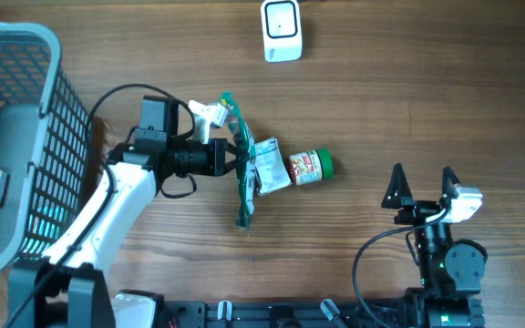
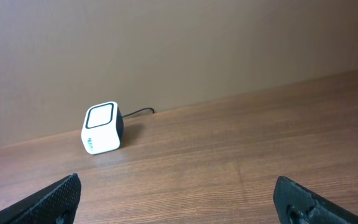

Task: Scan the item barcode
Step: 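Lift the green pack out and lay it left of the jar, then reach into the basket and grasp the mint toilet wipes pack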

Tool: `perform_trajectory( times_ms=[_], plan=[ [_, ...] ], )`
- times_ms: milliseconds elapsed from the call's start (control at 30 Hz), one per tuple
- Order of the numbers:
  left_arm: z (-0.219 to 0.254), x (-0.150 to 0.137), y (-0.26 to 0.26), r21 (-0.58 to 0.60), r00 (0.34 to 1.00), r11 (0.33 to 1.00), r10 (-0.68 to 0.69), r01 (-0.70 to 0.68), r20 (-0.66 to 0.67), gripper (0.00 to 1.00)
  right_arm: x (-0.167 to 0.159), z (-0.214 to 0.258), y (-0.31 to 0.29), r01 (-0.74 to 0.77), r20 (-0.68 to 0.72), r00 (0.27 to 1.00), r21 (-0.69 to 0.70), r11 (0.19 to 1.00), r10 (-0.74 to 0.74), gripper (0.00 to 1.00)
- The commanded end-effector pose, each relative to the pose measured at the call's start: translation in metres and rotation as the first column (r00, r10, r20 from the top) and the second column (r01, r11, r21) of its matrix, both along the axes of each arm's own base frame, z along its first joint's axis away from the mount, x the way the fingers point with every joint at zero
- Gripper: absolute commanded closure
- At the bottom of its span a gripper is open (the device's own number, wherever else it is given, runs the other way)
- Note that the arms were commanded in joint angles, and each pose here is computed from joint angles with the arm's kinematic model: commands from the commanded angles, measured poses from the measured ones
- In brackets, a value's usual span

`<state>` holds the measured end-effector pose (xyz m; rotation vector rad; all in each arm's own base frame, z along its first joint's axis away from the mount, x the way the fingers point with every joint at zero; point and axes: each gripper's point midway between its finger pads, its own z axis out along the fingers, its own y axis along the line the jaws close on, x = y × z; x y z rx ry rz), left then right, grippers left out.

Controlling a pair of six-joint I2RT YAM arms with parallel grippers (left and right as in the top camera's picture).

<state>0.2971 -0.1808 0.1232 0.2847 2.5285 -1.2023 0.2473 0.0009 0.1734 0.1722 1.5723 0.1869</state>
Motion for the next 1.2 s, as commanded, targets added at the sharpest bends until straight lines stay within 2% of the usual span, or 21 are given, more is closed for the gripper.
perform_trajectory(
  times_ms=[0, 67, 133, 267, 367, 433, 500, 567, 633, 733, 767, 900, 1000, 1067, 1100, 1167],
  plan=[
    [-0.018, 0.007, 0.006, 0.041, 0.986, 0.991, 0.128, -0.124, -0.111, 0.74, 0.0, 0.001, 0.002, -0.008, 0.007, 1.0, -0.018, 1.0, 0.008, 0.0],
    [-0.021, 0.014, 0.011, 0.067, 0.973, 0.98, 0.195, -0.188, -0.125, 0.6, 0.0, 0.001, 0.002, -0.008, 0.007, 1.0, -0.019, 1.0, 0.008, 0.0],
    [-0.02, 0.016, 0.012, 0.071, 0.969, 0.976, 0.212, -0.204, -0.128, 0.52, 0.0, 0.001, 0.002, -0.008, 0.007, 1.0, -0.018, 1.0, 0.008, 0.0],
    [-0.009, 0.028, 0.023, 0.119, 0.948, 0.95, 0.3, -0.288, -0.107, 0.47, 0.0, 0.001, 0.002, -0.008, 0.007, 1.0, -0.018, 1.0, 0.008, 0.0],
    [0.028, 0.044, 0.042, 0.209, 0.924, 0.906, 0.382, -0.369, -0.023, 0.3, 0.0, 0.001, 0.002, -0.008, 0.007, 1.0, -0.018, 1.0, 0.009, 0.0],
    [0.066, 0.055, 0.066, 0.305, 0.884, 0.834, 0.464, -0.46, 0.067, 0.19, 0.0, 0.001, 0.002, -0.008, 0.007, 1.0, -0.018, 1.0, 0.008, 0.0],
    [0.122, 0.063, 0.097, 0.372, 0.809, 0.722, 0.559, -0.583, 0.182, 0.09, 0.0, 0.001, 0.002, -0.008, 0.007, 1.0, -0.019, 1.0, 0.008, 0.0],
    [0.17, 0.064, 0.116, 0.372, 0.75, 0.652, 0.598, -0.66, 0.282, 0.0, 0.0, 0.001, 0.002, -0.008, 0.007, 1.0, -0.018, 1.0, 0.008, 0.0],
    [0.218, 0.063, 0.137, 0.339, 0.673, 0.582, 0.637, -0.739, 0.375, 0.0, 0.0, 0.001, 0.002, -0.008, 0.007, 1.0, -0.018, 1.0, 0.008, 0.0],
    [0.268, 0.055, 0.187, 0.245, 0.463, 0.393, 0.778, -0.886, 0.425, 0.0, 0.0, 0.001, 0.002, -0.008, 0.007, 1.0, -0.019, 1.0, 0.008, 0.0],
    [0.273, 0.052, 0.2, 0.228, 0.416, 0.35, 0.809, -0.909, 0.415, 0.0, 0.0, 0.001, 0.002, -0.008, 0.007, 1.0, -0.018, 1.0, 0.008, 0.0],
    [0.271, 0.028, 0.283, 0.184, 0.085, 0.031, 0.952, -0.982, 0.294, 0.0, 0.0, 0.001, 0.002, -0.008, 0.007, 1.0, -0.018, 1.0, 0.008, 0.0],
    [0.269, 0.006, 0.337, 0.161, -0.113, -0.151, 0.968, -0.975, 0.226, 0.0, 0.0, 0.001, 0.002, -0.008, 0.007, 1.0, -0.018, 1.0, 0.008, 0.0],
    [0.269, -0.009, 0.367, 0.149, -0.215, -0.248, 0.955, -0.957, 0.205, 0.0, 0.0, 0.001, 0.002, -0.008, 0.007, 1.0, -0.018, 1.0, 0.009, 0.0],
    [0.265, -0.022, 0.389, 0.158, -0.296, -0.327, 0.936, -0.932, 0.189, 0.0, 0.0, 0.001, 0.002, -0.008, 0.007, 1.0, -0.018, 1.0, 0.008, 0.0],
    [0.247, -0.03, 0.411, 0.202, -0.337, -0.356, 0.933, -0.912, 0.126, 0.0, 0.0, 0.001, 0.002, -0.008, 0.007, 1.0, -0.019, 1.0, 0.008, 0.0]
  ],
)
